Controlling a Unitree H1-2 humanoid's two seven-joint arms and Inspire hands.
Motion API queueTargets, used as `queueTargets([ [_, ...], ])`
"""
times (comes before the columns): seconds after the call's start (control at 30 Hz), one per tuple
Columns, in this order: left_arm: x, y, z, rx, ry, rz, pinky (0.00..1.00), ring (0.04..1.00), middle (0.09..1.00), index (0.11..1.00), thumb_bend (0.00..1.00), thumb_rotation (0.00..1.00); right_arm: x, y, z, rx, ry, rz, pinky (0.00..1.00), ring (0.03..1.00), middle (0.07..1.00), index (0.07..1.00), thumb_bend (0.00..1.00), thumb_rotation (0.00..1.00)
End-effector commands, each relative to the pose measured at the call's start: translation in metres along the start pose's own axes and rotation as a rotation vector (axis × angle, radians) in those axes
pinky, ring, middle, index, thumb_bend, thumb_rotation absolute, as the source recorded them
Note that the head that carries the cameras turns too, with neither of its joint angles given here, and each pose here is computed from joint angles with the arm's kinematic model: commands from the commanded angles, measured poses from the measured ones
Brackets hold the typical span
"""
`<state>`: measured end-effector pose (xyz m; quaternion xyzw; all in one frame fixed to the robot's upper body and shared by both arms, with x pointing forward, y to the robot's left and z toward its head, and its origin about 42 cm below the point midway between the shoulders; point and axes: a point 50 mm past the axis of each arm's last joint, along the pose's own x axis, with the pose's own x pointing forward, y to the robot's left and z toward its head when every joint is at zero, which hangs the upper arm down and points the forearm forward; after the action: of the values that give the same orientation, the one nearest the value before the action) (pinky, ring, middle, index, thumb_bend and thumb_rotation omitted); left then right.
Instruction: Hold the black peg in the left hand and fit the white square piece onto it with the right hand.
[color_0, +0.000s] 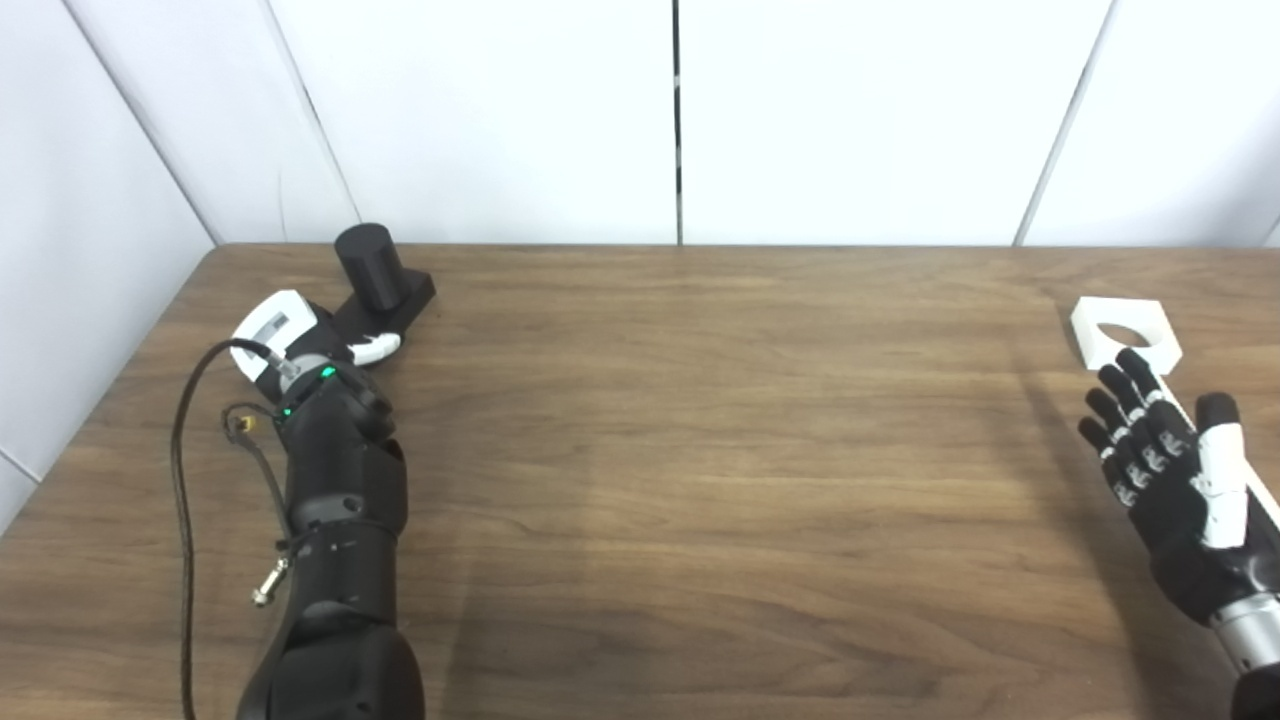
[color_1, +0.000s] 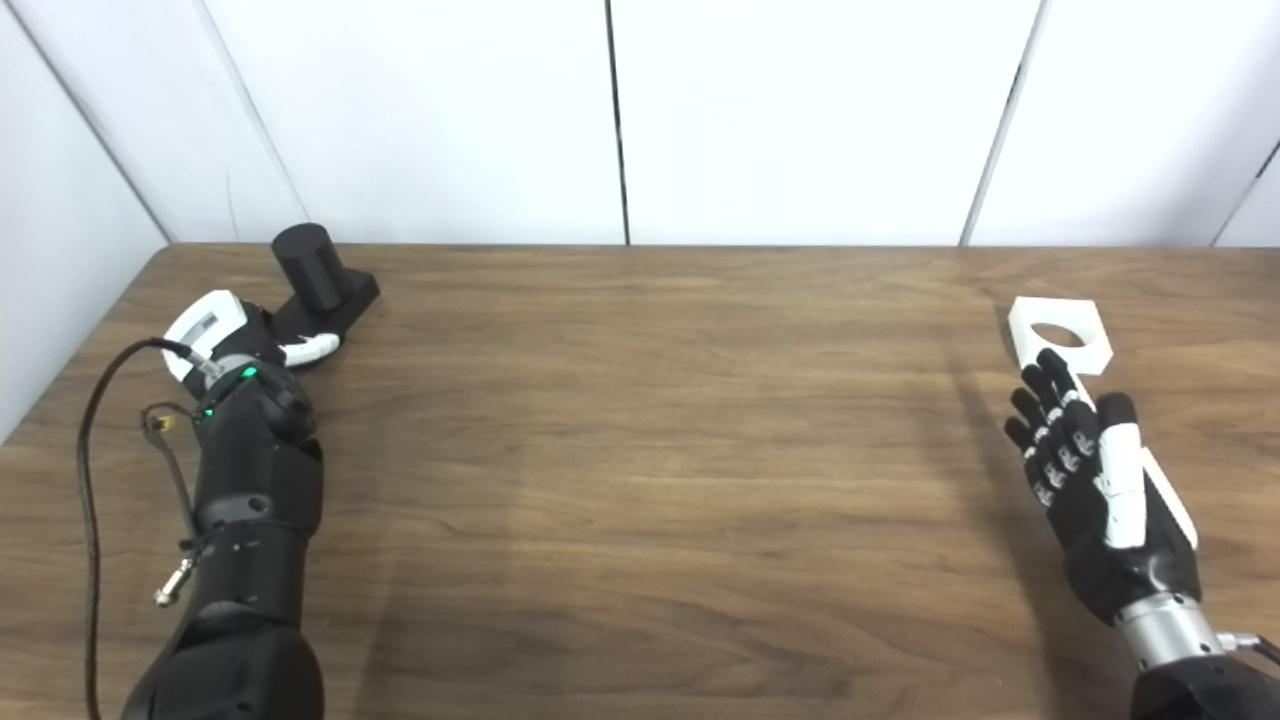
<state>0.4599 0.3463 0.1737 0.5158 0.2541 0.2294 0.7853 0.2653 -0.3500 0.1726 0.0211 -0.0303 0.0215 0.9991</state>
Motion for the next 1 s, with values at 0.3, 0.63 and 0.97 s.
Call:
queueTargets([
  [0.3,0.0055,0.0166,0.0129,-0.068,-0.07,0.096,0.92,0.935,0.882,0.497,0.53,0.07,0.0056,0.0011,0.0162,-0.012,-0.064,0.022,1.0,1.0,1.0,1.0,0.61,1.0],
  [0.63,0.0064,0.0136,0.0154,-0.062,-0.11,0.11,0.9,0.895,0.85,0.486,0.52,0.05,0.0059,0.0009,0.0162,-0.016,-0.062,0.021,1.0,1.0,1.0,1.0,0.61,1.0],
  [0.97,-0.0004,0.0135,0.0198,-0.117,-0.176,0.076,0.8,0.825,0.818,0.489,0.52,0.06,0.0057,0.0033,0.0129,-0.009,-0.055,0.029,1.0,1.0,1.0,1.0,0.6,1.0],
])
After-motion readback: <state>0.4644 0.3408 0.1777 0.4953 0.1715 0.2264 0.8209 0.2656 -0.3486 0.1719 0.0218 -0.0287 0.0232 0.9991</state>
